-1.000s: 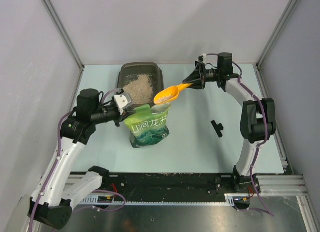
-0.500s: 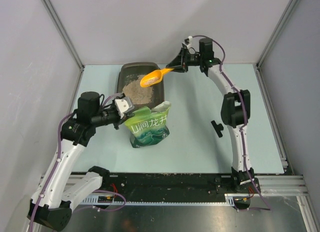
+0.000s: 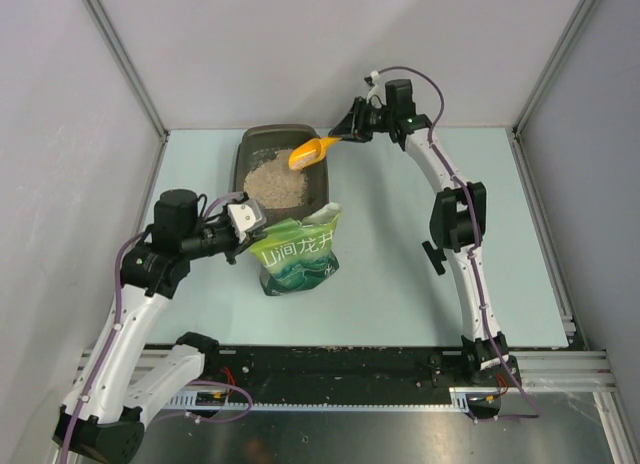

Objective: Fill the litter box with clean litter

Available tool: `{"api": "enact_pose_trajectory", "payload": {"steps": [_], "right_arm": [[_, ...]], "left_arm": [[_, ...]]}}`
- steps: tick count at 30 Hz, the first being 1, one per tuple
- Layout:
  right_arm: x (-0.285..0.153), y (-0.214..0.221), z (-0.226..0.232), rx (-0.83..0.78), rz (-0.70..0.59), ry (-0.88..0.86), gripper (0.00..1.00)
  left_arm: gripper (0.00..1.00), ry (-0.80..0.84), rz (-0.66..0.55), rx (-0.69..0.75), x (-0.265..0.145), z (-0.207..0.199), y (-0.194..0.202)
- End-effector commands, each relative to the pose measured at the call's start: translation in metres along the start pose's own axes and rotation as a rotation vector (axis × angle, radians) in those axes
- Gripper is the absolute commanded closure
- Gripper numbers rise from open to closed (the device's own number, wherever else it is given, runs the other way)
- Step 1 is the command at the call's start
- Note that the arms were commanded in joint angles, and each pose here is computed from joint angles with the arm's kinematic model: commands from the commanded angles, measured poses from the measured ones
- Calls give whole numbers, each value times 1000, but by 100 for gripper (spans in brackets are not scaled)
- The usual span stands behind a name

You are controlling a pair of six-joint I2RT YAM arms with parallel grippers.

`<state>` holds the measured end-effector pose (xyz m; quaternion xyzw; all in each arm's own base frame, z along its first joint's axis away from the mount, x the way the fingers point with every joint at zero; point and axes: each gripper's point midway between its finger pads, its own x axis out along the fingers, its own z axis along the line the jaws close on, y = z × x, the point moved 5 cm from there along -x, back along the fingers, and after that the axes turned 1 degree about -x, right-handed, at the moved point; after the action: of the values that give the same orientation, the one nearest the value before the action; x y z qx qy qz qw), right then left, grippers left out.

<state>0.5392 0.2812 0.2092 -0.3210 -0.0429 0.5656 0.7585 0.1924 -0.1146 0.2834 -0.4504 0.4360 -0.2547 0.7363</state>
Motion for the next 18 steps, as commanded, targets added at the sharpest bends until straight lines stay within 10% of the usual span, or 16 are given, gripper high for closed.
{"api": "enact_pose_trajectory", "payload": {"steps": [1,18], "right_arm": [[-15,-45,21,-230,-171,76,100],[-28,-68,72,-738,-295,426,100]], "left_arm": [[100,37,2,-9,-1,-9,8],[100,78,-30,56,2,-9,3]]}}
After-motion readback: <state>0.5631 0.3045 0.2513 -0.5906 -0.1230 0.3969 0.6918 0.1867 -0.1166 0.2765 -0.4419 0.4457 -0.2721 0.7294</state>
